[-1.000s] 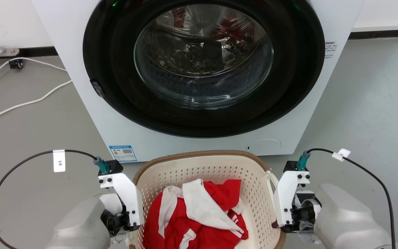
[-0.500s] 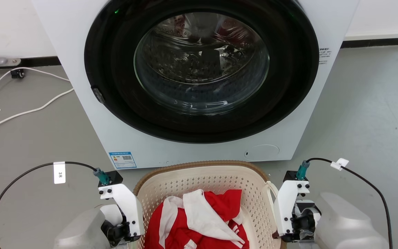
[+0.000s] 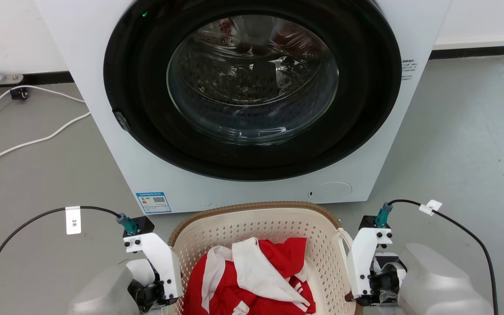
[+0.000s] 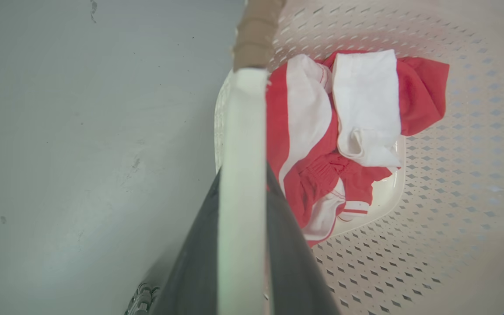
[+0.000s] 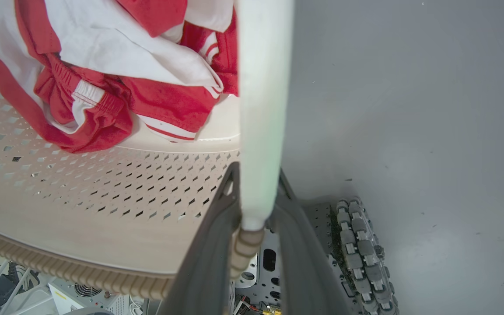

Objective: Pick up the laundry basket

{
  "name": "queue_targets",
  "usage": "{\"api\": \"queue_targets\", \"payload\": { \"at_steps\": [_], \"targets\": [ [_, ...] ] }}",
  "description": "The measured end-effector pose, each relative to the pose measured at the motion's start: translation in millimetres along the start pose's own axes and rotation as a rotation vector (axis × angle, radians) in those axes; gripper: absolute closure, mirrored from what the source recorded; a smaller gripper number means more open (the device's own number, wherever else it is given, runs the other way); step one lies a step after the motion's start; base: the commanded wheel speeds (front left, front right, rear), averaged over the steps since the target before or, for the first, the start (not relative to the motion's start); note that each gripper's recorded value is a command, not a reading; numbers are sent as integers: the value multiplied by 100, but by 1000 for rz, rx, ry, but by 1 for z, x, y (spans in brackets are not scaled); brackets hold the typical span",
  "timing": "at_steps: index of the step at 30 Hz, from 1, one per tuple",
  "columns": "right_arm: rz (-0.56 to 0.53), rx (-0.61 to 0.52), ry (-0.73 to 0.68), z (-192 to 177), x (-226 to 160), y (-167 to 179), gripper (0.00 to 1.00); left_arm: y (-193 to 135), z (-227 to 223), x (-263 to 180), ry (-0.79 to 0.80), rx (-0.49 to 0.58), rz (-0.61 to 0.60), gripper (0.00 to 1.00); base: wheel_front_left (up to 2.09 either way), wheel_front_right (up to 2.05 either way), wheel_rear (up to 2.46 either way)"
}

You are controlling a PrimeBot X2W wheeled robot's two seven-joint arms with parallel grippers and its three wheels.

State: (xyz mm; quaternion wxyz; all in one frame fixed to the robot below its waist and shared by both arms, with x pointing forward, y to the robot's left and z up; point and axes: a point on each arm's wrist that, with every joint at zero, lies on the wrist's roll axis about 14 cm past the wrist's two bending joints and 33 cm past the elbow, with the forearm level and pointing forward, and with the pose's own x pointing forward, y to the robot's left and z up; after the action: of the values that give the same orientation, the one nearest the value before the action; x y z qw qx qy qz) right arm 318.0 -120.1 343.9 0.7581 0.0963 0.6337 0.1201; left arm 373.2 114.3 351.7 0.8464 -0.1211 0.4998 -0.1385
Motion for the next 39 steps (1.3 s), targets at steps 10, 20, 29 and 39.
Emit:
{"api": "queue_targets", "payload": {
  "at_steps": [10, 20, 29, 39],
  "targets": [
    [-3, -1, 0, 0, 0, -1, 100, 0, -1, 1, 2, -11, -2, 100, 0, 0, 0],
    [-6, -8, 1, 2, 0, -1, 100, 0, -3, 2, 3, -21, -2, 100, 0, 0, 0],
    [-3, -6, 5, 1, 1, 0, 100, 1, -3, 2, 0, -26, 0, 100, 0, 0, 0],
    [2, 1, 11, 0, 2, 0, 100, 2, -3, 3, 0, -26, 0, 100, 0, 0, 0]
  ]
}}
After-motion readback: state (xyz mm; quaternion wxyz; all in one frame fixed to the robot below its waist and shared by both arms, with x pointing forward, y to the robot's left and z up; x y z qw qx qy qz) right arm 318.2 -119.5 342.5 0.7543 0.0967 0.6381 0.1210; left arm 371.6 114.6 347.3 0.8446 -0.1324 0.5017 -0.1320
